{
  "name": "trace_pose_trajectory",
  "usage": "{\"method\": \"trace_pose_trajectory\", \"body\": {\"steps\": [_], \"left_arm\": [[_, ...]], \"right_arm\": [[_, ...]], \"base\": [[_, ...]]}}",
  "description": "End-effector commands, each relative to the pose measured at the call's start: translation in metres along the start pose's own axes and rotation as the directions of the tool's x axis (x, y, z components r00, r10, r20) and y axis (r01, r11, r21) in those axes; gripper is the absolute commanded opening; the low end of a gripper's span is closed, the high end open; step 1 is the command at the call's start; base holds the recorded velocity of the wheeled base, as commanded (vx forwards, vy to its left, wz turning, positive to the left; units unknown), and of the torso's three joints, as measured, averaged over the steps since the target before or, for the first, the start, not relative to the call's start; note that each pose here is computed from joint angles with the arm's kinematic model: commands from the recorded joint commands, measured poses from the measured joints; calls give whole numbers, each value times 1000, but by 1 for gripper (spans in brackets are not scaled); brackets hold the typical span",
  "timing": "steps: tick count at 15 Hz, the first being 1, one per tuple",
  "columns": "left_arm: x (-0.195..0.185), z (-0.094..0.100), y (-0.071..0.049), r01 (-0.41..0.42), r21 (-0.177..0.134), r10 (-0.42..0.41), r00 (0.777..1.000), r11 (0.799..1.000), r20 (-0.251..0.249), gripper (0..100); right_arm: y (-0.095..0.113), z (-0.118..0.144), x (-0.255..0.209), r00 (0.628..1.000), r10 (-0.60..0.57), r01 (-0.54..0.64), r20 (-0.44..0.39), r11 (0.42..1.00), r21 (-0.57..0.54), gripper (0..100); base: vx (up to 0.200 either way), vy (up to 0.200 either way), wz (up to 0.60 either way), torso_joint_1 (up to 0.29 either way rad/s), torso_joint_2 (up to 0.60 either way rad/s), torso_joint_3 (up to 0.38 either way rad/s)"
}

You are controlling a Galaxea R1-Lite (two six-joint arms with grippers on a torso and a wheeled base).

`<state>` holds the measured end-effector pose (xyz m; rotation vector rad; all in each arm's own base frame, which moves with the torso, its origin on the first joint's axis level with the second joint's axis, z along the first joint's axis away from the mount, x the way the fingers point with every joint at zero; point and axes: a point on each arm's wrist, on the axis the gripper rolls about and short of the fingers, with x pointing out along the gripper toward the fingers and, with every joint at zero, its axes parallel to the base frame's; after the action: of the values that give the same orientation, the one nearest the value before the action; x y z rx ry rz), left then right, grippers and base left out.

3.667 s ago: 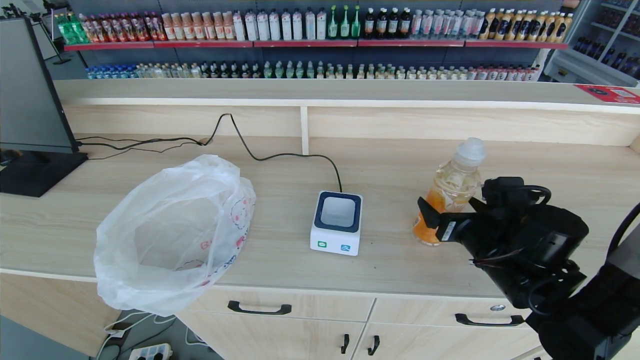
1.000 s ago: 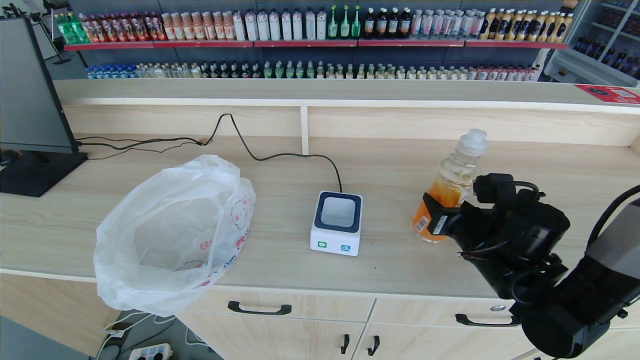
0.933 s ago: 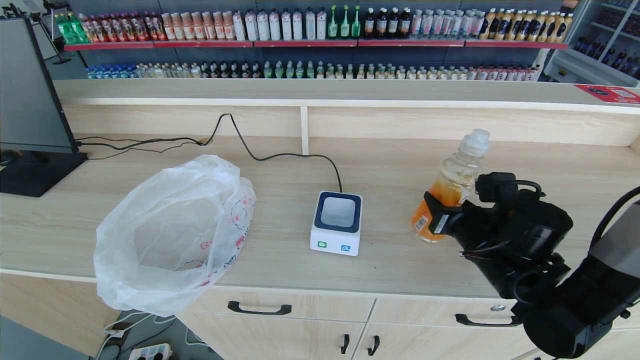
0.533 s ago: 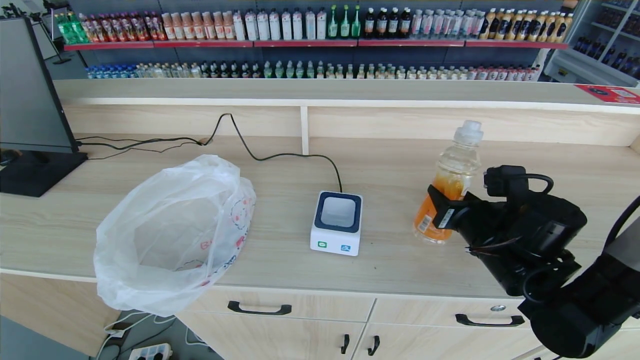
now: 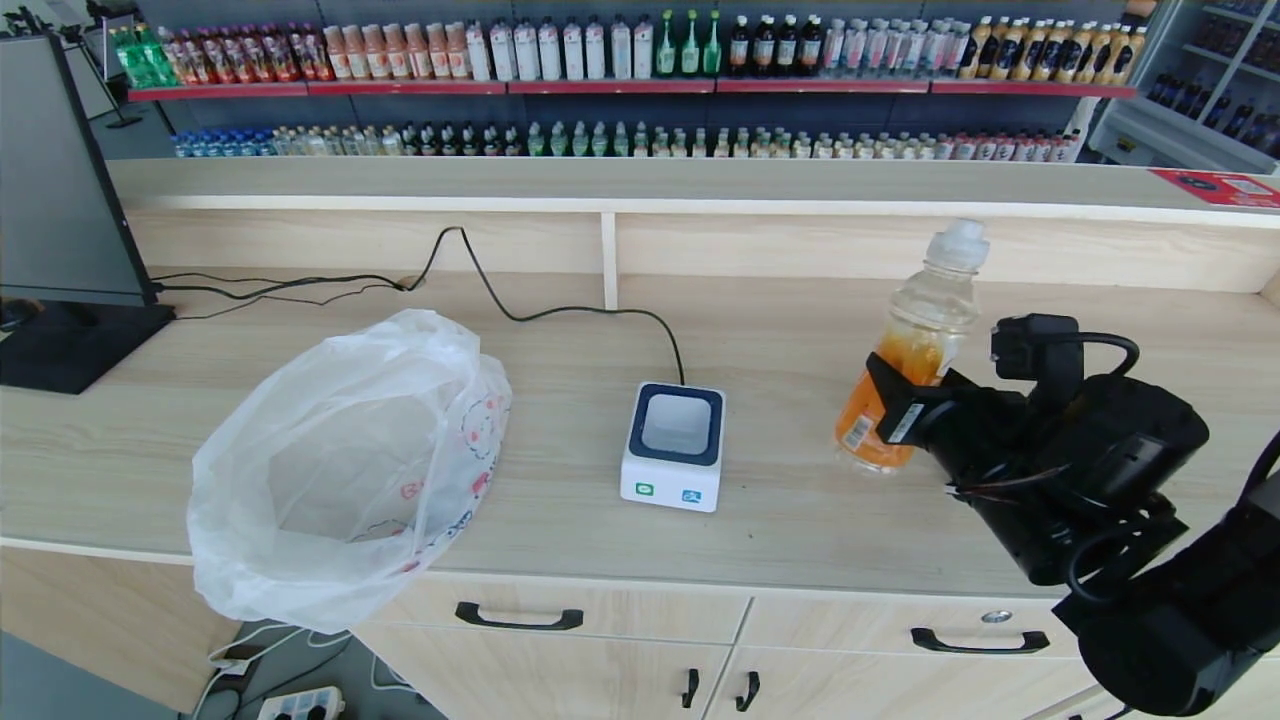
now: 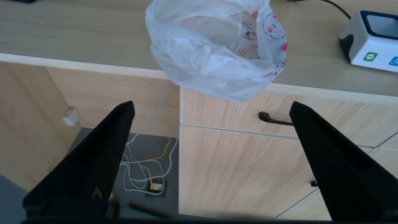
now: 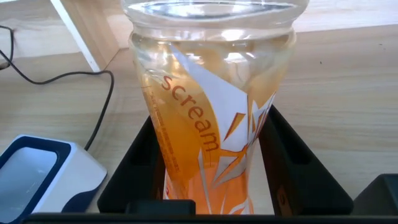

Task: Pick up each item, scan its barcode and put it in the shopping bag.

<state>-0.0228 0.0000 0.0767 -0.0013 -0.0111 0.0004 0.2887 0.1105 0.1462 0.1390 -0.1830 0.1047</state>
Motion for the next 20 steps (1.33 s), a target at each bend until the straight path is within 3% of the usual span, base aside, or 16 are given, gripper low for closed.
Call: {"method": "trace_pose_trajectory", "body": {"steps": [1,5,10,15,20], "left_arm": [[0,0,0,0,0,0,1000,1000,1,100],[0,0,0,-1,0,1,1000,1000,1,100],[0,0,0,0,0,0,1000,1000,1,100],[0,0,0,-1,0,1,1000,1000,1,100],[0,0,0,-1,0,1,1000,1000,1,100]], "right_arm": [[0,12,-4,999,3,-3,35,1000,10,0],[6,37,-16,994,31,-35,102,999,34,0],[37,63,-51,972,175,-190,157,978,87,0],[40,82,-76,952,228,-255,206,960,114,0],[65,96,-104,889,389,-434,243,884,173,0]], "base": [[0,0,0,0,0,0],[0,0,0,0,0,0],[0,0,0,0,0,0],[0,0,0,0,0,0],[0,0,0,0,0,0]]}}
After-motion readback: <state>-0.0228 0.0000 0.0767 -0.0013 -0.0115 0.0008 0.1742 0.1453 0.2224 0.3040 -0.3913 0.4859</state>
